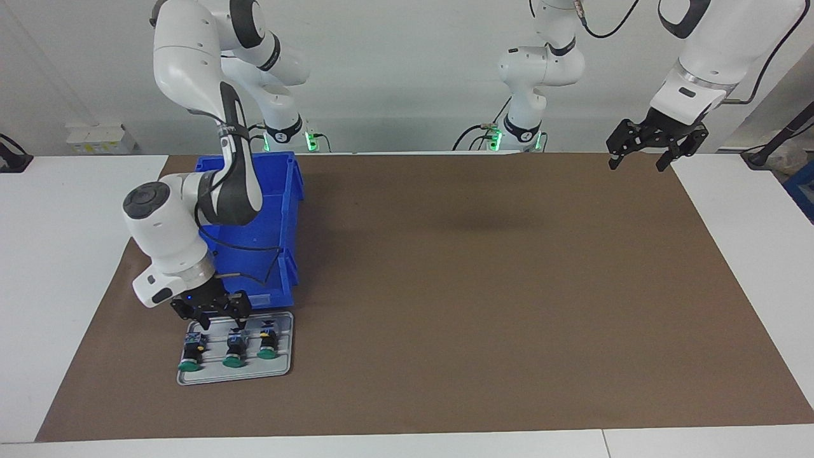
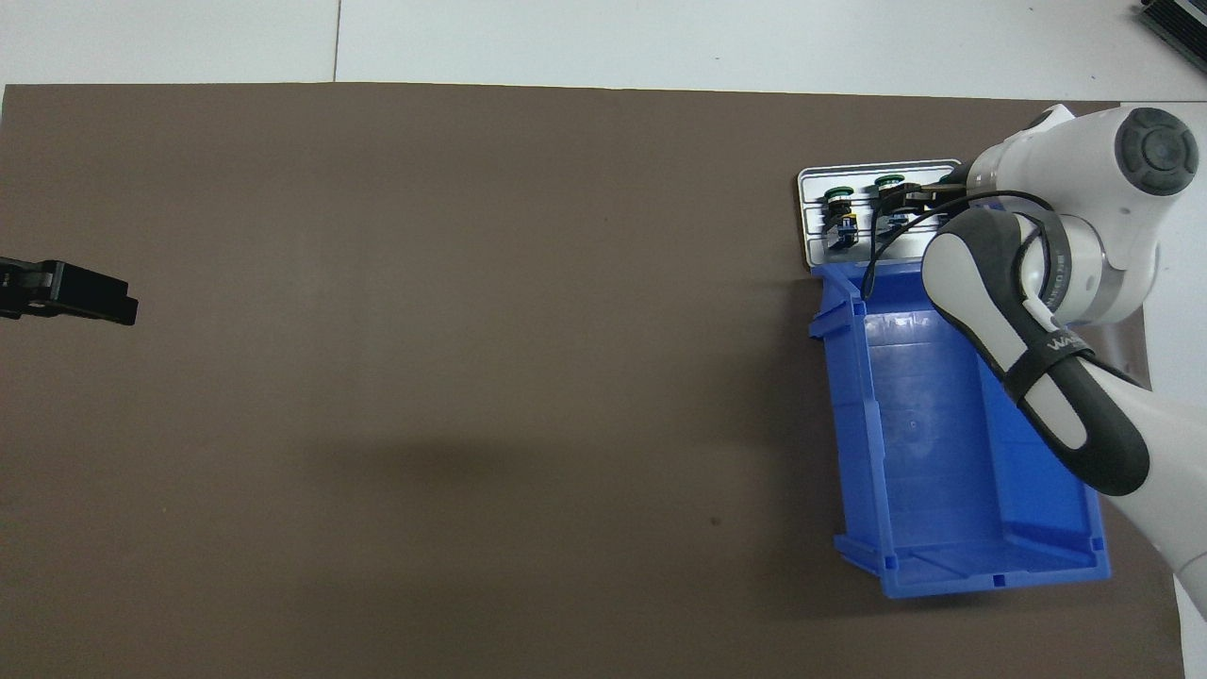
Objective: Place and press button with both arms
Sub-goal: 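Grasp a green-capped button from the metal tray with the right gripper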
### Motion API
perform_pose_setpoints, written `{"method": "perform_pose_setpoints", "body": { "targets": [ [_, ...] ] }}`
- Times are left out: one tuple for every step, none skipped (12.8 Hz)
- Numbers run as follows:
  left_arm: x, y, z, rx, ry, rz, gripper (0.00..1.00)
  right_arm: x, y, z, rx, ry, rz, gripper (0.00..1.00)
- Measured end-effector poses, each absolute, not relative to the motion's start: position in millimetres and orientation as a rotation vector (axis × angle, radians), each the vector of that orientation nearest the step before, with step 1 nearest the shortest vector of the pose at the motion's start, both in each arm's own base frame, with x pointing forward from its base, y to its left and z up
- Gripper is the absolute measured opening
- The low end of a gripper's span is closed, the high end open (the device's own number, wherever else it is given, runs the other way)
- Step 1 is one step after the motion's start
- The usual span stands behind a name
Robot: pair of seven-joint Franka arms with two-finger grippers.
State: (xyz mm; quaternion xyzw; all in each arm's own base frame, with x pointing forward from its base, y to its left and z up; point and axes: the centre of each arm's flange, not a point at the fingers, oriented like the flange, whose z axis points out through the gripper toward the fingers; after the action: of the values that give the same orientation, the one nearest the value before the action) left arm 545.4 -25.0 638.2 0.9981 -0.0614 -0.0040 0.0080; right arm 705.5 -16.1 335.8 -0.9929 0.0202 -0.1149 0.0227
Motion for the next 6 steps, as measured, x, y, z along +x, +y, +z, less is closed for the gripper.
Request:
{"method": "perform_pose_setpoints", "body": {
  "targets": [
    [545, -25, 638, 3.12, -0.192, -0.013, 1.0, 709, -14, 327, -3.071, 0.058, -0.37, 0.81],
    [545, -25, 638, 3.12, -0.192, -0.013, 1.0, 711, -12, 322, -3.07, 0.053, -0.373, 0.8],
    [545, -25, 638, 3.12, -0.192, -0.013, 1.0, 712, -11, 319, -3.068, 0.051, -0.384, 0.78],
    [545, -25, 638, 3.12, -0.192, -0.013, 1.0, 713, -12, 316, -3.067, 0.054, -0.395, 0.78],
    [545, -25, 638, 3.12, -0.192, -0.013, 1.0, 714, -13, 314, -3.066, 0.055, -0.402, 0.71],
    [545, -25, 638, 3.12, -0.192, -0.013, 1.0, 714, -12, 312, -3.066, 0.054, -0.402, 0.71]
  ]
}}
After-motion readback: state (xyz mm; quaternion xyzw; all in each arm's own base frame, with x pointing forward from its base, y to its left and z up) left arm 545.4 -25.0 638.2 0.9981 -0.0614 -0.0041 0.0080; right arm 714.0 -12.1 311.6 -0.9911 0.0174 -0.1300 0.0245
